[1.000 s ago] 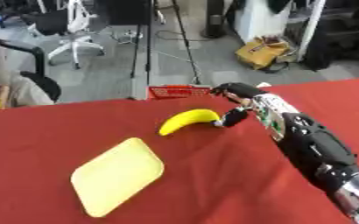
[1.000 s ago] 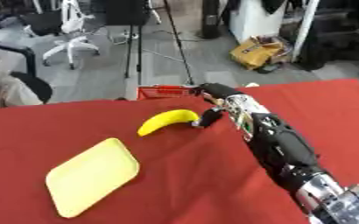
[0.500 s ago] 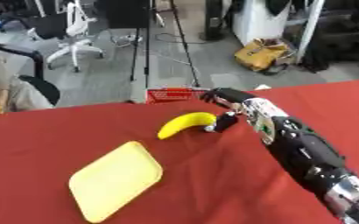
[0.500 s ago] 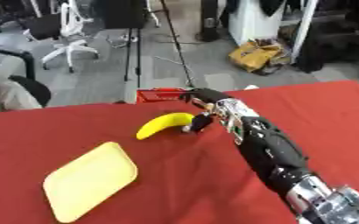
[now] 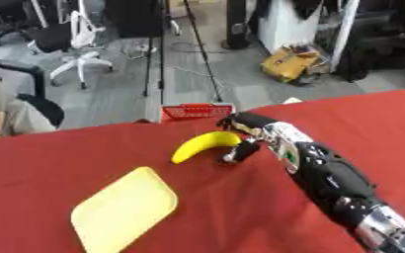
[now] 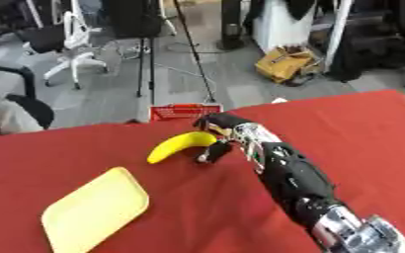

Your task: Pick up objects on the table and place them in the box.

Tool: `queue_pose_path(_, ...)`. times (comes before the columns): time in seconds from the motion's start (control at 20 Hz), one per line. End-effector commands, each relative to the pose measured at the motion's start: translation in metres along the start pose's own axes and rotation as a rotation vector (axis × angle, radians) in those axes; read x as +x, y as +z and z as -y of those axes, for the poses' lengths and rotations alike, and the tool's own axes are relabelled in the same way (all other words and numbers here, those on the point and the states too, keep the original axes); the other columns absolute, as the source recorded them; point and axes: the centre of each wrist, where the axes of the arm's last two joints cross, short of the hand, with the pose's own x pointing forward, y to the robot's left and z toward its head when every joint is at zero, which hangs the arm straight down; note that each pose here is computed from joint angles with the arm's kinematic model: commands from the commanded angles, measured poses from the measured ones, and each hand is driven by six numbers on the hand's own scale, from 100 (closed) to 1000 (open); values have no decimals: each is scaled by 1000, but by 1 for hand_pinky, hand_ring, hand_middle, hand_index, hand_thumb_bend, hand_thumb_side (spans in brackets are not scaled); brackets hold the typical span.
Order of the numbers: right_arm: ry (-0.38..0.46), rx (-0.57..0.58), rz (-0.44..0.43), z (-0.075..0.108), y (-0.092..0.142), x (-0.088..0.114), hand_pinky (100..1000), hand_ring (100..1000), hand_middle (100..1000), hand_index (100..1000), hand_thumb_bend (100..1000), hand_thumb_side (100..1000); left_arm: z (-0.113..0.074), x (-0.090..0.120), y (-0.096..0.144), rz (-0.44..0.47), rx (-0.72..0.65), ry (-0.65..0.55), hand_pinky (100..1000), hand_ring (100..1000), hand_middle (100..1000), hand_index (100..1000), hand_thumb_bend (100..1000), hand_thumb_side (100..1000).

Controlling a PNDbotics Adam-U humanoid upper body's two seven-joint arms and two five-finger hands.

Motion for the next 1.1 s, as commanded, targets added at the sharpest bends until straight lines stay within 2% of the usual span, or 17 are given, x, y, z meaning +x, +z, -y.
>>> queue_pose_path(0.05, 11, -13, 1, 9, 0, -2, 823, 792, 784, 919, 591, 390, 0, 4, -5, 23, -11, 5, 647, 742, 801, 848, 1000, 469)
queue_pose_path(0.15, 11, -6, 2, 7, 0, -2, 813, 775, 773, 913, 586, 390, 0, 4, -5, 22, -10, 7, 647, 742, 801, 849, 1000, 471)
queue_pose_path(0.2, 10, -2, 3, 7, 0, -1, 758, 711, 750, 893, 577, 385, 0, 4, -5, 22, -10, 8, 646, 742, 801, 848, 1000, 474)
queue_pose_path(0.25, 9, 3, 5, 6, 0, -1, 758, 711, 750, 893, 577, 385, 0, 4, -5, 22, -10, 9, 646, 742, 801, 848, 1000, 474)
queue_pose_path(0.3, 7, 7, 6, 5, 0, -1, 687, 630, 703, 865, 554, 383, 0, 4, -5, 22, -10, 9, 646, 742, 801, 848, 1000, 475)
queue_pose_path(0.35, 5, 12, 6, 5, 0, -1, 687, 630, 703, 865, 554, 383, 0, 4, -5, 23, -9, 10, 646, 742, 801, 848, 1000, 475)
queue_pose_path(0.4, 3, 14, 6, 4, 0, -1, 639, 577, 657, 827, 537, 377, 0, 4, -5, 23, -9, 10, 646, 742, 801, 849, 1000, 476)
queue_pose_path(0.95, 6, 8, 1, 4, 0, -1, 666, 611, 668, 838, 531, 396, 0, 4, -6, 26, -8, 15, 646, 742, 801, 848, 1000, 488)
queue_pose_path(1.1, 12, -6, -6, 4, 0, 0, 580, 524, 595, 759, 492, 378, 0, 4, -5, 27, -5, 16, 645, 742, 800, 849, 1000, 500)
